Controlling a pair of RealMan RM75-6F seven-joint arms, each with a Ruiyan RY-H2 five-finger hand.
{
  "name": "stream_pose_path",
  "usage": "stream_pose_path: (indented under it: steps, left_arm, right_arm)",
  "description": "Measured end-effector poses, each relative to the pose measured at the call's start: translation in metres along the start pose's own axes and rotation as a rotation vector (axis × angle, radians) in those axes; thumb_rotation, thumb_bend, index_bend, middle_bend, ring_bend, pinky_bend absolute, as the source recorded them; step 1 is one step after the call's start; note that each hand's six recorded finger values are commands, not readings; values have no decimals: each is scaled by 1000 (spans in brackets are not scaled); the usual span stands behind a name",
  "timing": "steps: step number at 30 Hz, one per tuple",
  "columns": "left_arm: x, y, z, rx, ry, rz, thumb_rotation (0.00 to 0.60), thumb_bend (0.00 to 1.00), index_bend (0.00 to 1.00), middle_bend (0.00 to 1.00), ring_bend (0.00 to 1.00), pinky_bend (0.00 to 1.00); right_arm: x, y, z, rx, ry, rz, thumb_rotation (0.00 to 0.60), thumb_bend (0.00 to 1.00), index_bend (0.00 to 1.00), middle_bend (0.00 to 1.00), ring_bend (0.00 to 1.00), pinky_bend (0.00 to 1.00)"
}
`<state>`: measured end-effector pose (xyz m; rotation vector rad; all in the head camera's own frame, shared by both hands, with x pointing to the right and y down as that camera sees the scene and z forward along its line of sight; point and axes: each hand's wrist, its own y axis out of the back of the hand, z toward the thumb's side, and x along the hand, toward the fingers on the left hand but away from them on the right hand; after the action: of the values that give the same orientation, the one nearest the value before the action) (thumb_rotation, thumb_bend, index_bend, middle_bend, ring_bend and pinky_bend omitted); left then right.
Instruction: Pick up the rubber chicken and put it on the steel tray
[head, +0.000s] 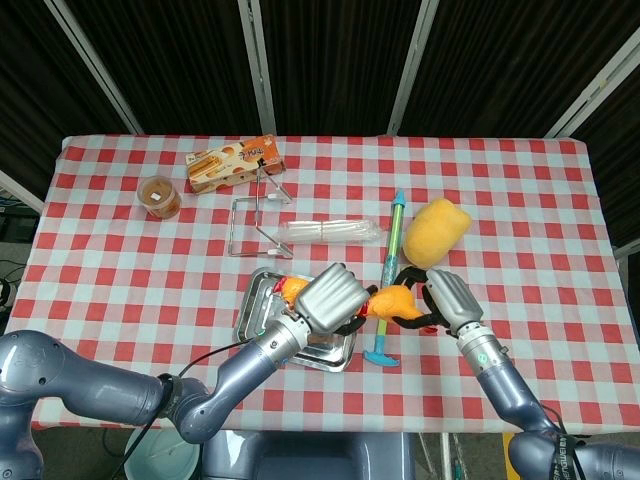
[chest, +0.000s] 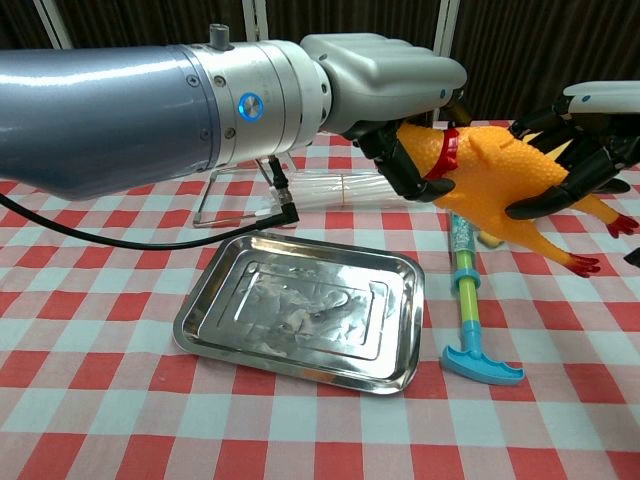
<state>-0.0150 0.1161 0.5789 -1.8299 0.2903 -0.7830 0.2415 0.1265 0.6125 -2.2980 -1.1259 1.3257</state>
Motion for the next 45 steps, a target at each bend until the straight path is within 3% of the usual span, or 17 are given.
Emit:
stream_pose_path:
  steps: [3,6,8,10,11,14,19,34,40,42,45]
  left_arm:
    - [0,0,0,1,-2,0,600,667,570,667,604,594]
    - [0,0,-2,7,3,7,600,667,571,668,604,594]
    - [0,1,-4,14,9,13,600,667,571,669,604,594]
    - [0,1,-5,20,14,16,600,668,572,669,604,594]
    - [0,1,-5,24,16,17,600,667,572,669,604,594]
    - [1,2,-6,44,24,26,600,667,573,670,605,594]
    - [3,1,-5,56,28,28,600,667,573,671,606,594]
    - [6,-1,-1,84,33,34,600,667,572,671,606,594]
    - [9,-1,6,76,23,44,600,667,573,671,606,594]
    - [9,-1,8,75,19,44,600,667,573,671,606,594]
    - [9,-3,11,78,13,42,600,667,573,671,606,594]
  right_arm:
    - [1,0,1,-4,3,1,600,1000,897,803,792,863]
    - [3,-1,2,-11,12,11,600,986,591,617,559,609]
    - [4,-2,2,-16,17,31,600,777,375,467,387,395]
    - [6,-4,2,-18,22,63,600,527,234,362,281,309]
    - [7,-4,1,-13,24,79,600,431,175,312,232,287]
    - [11,-6,-3,8,25,133,600,287,92,239,162,270]
    - [14,-4,-6,14,30,180,600,245,79,226,145,269]
    - [13,0,-9,0,39,184,600,244,88,226,146,269]
    - [10,1,-9,-15,33,179,600,244,136,226,180,298]
    - [9,1,-10,-18,28,177,600,281,179,231,208,323]
    - [7,1,-10,-25,23,168,600,541,322,305,287,404]
